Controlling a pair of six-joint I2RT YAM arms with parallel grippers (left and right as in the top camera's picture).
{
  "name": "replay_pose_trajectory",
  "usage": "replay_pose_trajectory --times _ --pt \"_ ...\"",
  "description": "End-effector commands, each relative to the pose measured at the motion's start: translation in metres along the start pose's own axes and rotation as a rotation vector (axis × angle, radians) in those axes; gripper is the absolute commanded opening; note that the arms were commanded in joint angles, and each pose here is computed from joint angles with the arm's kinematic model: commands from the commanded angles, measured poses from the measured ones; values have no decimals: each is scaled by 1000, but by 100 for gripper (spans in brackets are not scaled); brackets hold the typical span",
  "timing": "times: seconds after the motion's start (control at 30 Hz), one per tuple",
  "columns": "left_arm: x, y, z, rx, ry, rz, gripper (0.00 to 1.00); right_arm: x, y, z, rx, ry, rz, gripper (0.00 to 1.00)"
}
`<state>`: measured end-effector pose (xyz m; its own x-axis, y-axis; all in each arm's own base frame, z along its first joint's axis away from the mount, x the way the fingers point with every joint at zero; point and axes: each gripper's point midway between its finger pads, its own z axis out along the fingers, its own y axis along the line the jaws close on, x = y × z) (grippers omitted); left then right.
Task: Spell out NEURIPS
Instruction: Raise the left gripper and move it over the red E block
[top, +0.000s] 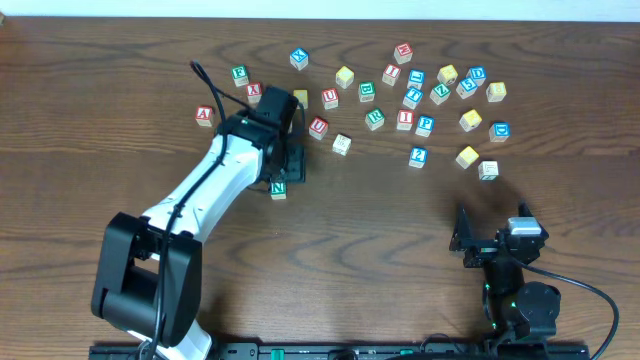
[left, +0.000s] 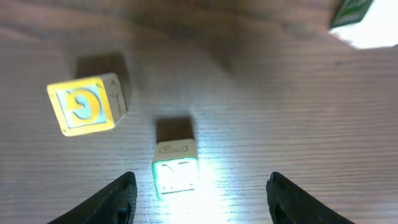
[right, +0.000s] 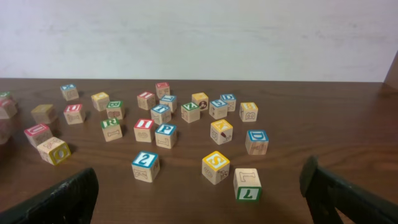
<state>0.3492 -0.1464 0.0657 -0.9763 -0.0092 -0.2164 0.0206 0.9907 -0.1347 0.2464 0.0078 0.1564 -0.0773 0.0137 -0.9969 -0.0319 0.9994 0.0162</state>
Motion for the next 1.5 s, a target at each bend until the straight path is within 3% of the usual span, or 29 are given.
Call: replay_pose_trajectory --times 0.0,0.13,0.67,1.47 --pt "-15 -5 -11 8 -27 18 66 0 -2 0 6 0 14 99" --pt "-24 -8 -21 15 -45 19 67 0 -2 0 6 0 14 99" --pt "-34 -12 -31 16 -72 53 87 0 -2 0 6 0 14 99" --pt "-62 -13 -59 -21 -161 108 95 0 -2 0 6 0 14 99"
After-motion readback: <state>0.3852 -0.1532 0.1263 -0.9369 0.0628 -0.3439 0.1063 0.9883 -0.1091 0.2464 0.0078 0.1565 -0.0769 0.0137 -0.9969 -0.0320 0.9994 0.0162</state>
